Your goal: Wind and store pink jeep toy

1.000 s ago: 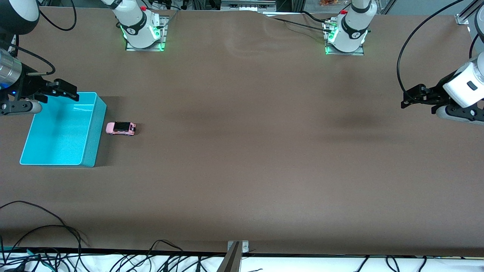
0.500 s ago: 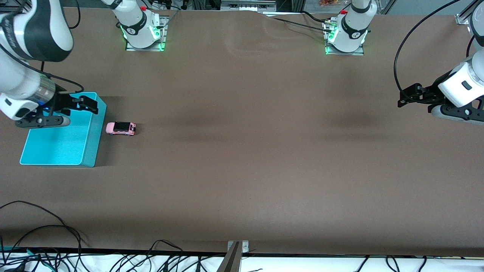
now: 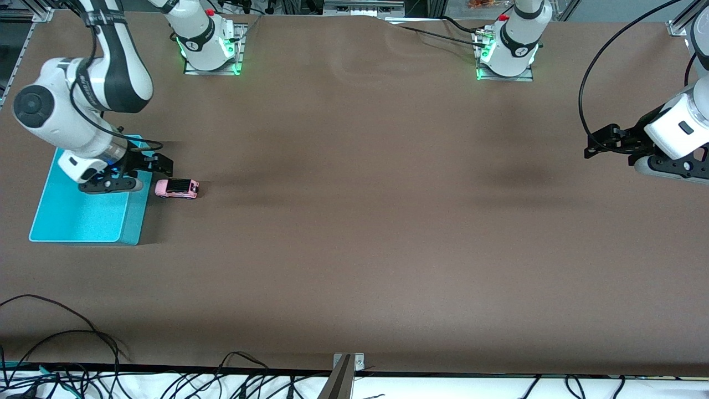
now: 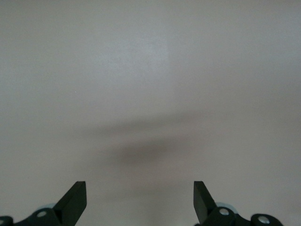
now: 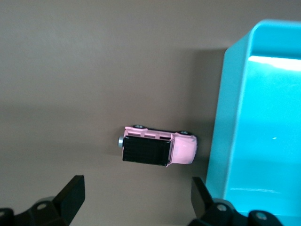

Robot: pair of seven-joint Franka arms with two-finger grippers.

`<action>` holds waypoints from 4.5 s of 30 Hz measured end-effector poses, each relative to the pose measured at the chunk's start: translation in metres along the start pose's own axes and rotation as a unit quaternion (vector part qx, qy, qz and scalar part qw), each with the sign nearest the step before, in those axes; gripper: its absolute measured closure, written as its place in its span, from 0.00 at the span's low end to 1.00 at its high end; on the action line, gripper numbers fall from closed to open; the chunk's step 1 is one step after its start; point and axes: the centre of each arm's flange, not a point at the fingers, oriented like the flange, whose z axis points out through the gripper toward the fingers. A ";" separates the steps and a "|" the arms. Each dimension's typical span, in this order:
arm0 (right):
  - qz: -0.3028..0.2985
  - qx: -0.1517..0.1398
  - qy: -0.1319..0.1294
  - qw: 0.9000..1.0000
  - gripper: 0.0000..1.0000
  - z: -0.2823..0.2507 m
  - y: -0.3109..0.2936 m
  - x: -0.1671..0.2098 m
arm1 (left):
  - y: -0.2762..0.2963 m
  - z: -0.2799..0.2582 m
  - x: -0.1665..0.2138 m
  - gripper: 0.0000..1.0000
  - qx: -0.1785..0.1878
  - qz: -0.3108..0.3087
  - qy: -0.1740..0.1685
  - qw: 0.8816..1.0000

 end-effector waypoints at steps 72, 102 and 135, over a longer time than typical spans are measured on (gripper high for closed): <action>0.651 0.006 -0.005 0.759 0.35 0.133 0.010 -0.012 | -0.003 -0.021 0.001 0.00 0.002 -0.033 0.018 0.999; 0.433 0.001 -0.005 0.902 0.49 -0.010 -0.042 0.022 | -0.003 -0.021 0.001 0.00 0.002 -0.033 0.018 0.999; 0.132 -0.103 -0.141 0.976 0.49 0.099 0.221 -0.032 | -0.004 -0.020 0.001 0.00 0.002 -0.034 0.017 0.999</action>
